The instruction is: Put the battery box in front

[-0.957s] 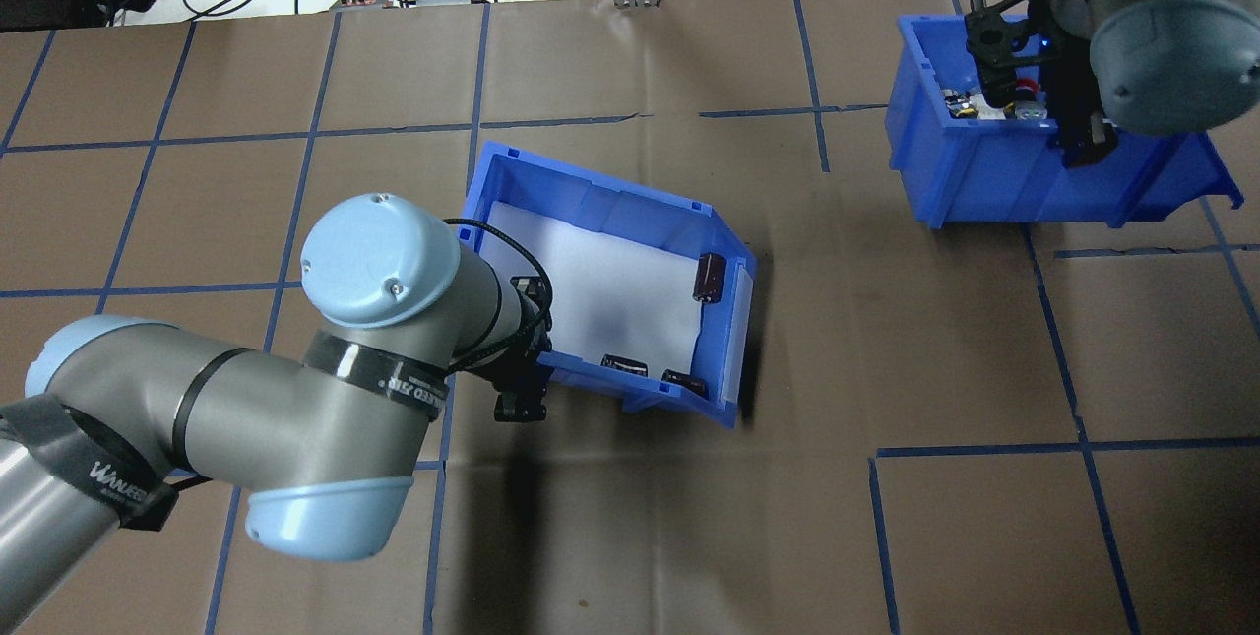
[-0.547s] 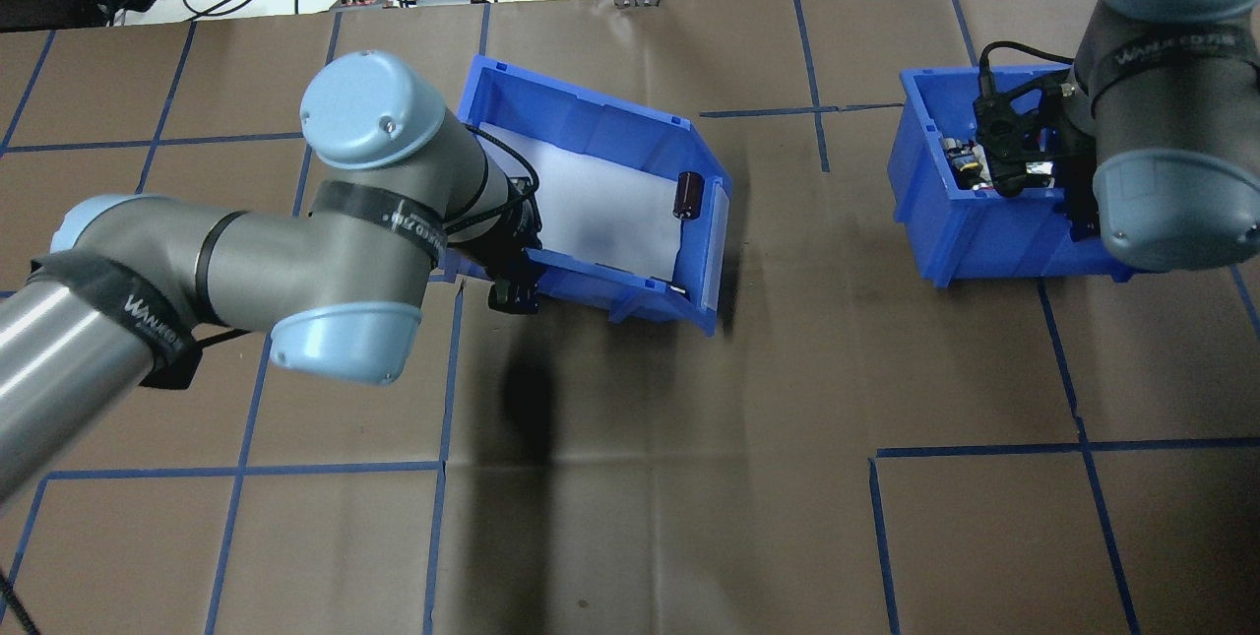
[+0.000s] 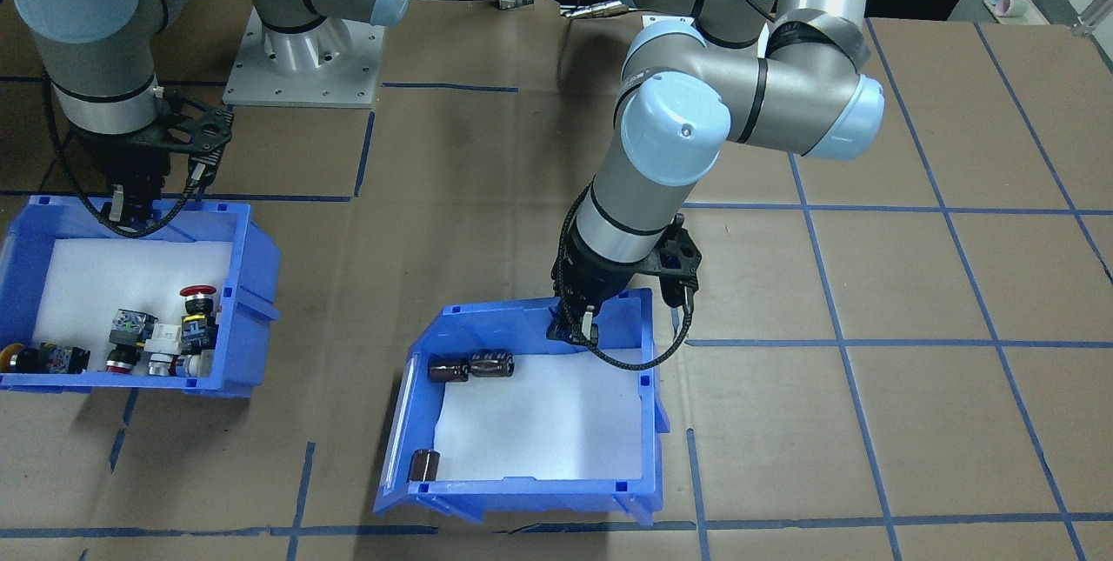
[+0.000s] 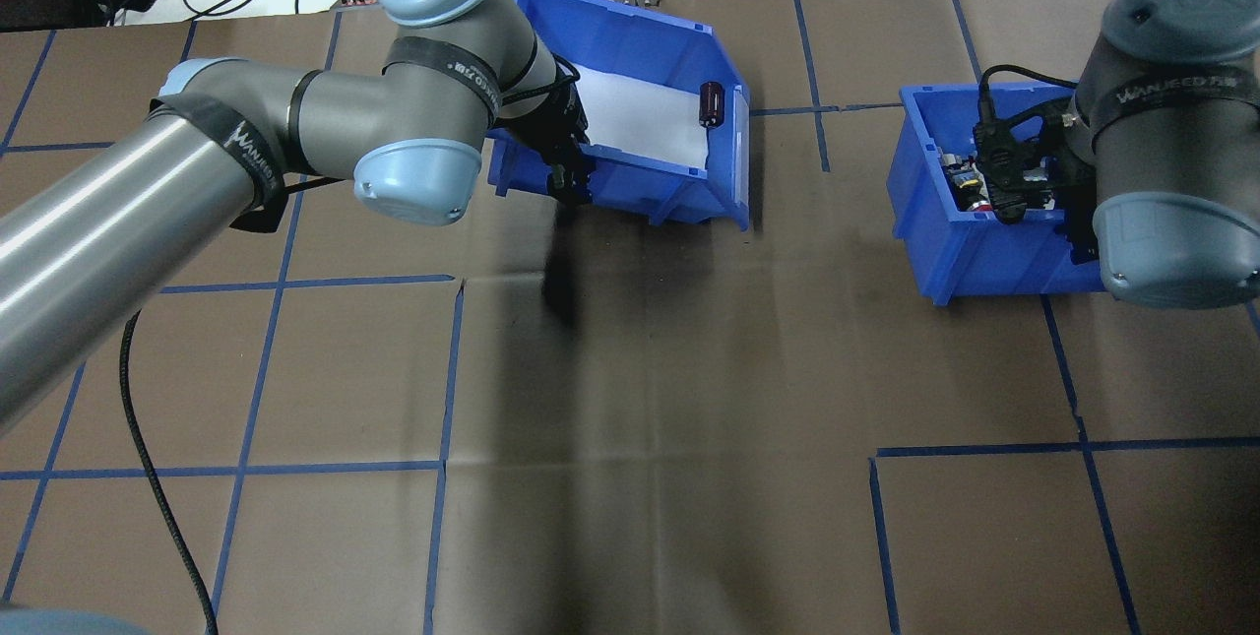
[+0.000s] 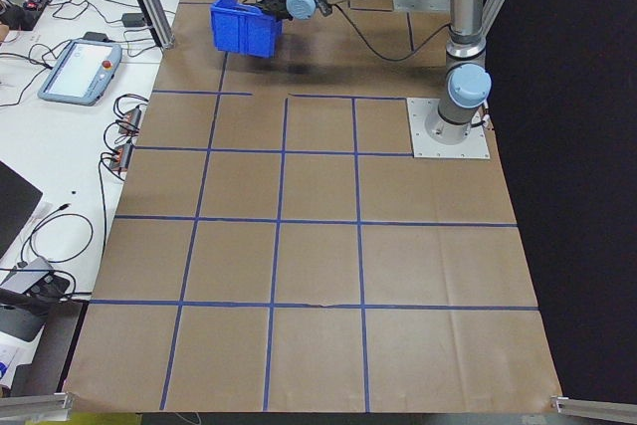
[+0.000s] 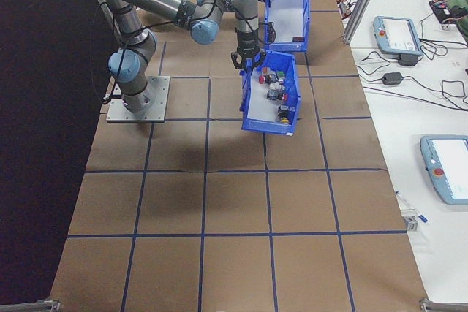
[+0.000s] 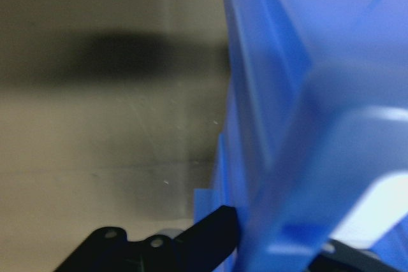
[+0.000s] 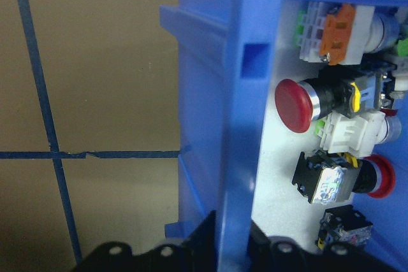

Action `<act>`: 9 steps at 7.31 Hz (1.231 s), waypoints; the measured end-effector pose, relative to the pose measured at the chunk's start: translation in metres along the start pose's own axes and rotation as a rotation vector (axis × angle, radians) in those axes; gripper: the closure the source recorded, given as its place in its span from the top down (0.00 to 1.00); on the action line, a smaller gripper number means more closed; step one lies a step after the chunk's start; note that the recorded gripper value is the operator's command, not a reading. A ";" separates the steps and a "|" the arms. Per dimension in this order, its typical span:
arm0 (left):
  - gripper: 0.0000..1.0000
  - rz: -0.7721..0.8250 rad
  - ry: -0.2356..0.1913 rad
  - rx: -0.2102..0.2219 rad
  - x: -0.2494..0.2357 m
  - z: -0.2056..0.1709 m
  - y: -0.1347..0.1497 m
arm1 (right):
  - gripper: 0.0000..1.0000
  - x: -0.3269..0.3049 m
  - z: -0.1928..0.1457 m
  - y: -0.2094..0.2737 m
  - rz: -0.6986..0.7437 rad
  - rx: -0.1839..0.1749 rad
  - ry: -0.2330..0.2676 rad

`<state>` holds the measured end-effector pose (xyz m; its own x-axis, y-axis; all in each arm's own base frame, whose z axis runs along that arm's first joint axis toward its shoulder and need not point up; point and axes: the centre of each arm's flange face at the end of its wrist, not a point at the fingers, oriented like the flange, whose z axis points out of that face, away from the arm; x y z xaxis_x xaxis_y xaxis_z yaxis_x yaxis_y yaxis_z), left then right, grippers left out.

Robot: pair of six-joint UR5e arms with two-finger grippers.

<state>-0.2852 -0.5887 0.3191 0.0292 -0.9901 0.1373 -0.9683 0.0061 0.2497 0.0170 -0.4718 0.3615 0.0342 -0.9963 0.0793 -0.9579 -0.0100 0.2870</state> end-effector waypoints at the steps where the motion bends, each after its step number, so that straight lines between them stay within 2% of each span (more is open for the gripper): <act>1: 0.01 -0.025 -0.013 -0.017 0.011 0.013 0.009 | 0.00 -0.003 0.000 -0.001 0.000 0.000 -0.002; 3: 0.06 -0.053 -0.040 -0.033 0.016 0.031 0.017 | 0.00 -0.013 0.001 -0.004 -0.003 0.001 -0.006; 4: 0.33 -0.059 -0.047 -0.034 0.016 0.036 0.017 | 0.00 -0.020 0.000 -0.006 -0.002 0.001 -0.004; 6: 0.99 -0.057 -0.043 -0.028 0.021 0.041 0.014 | 0.00 -0.045 -0.001 -0.015 0.000 0.005 -0.005; 9: 0.99 -0.050 -0.018 -0.011 0.025 0.033 0.012 | 0.00 -0.090 -0.003 -0.050 0.002 0.038 0.005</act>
<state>-0.3039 -0.6184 0.2937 0.0730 -0.9916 0.1069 -0.9629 -0.0421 0.2665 0.0631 -0.3814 0.3430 0.0337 -0.9959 0.0845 -0.9681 -0.0115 0.2502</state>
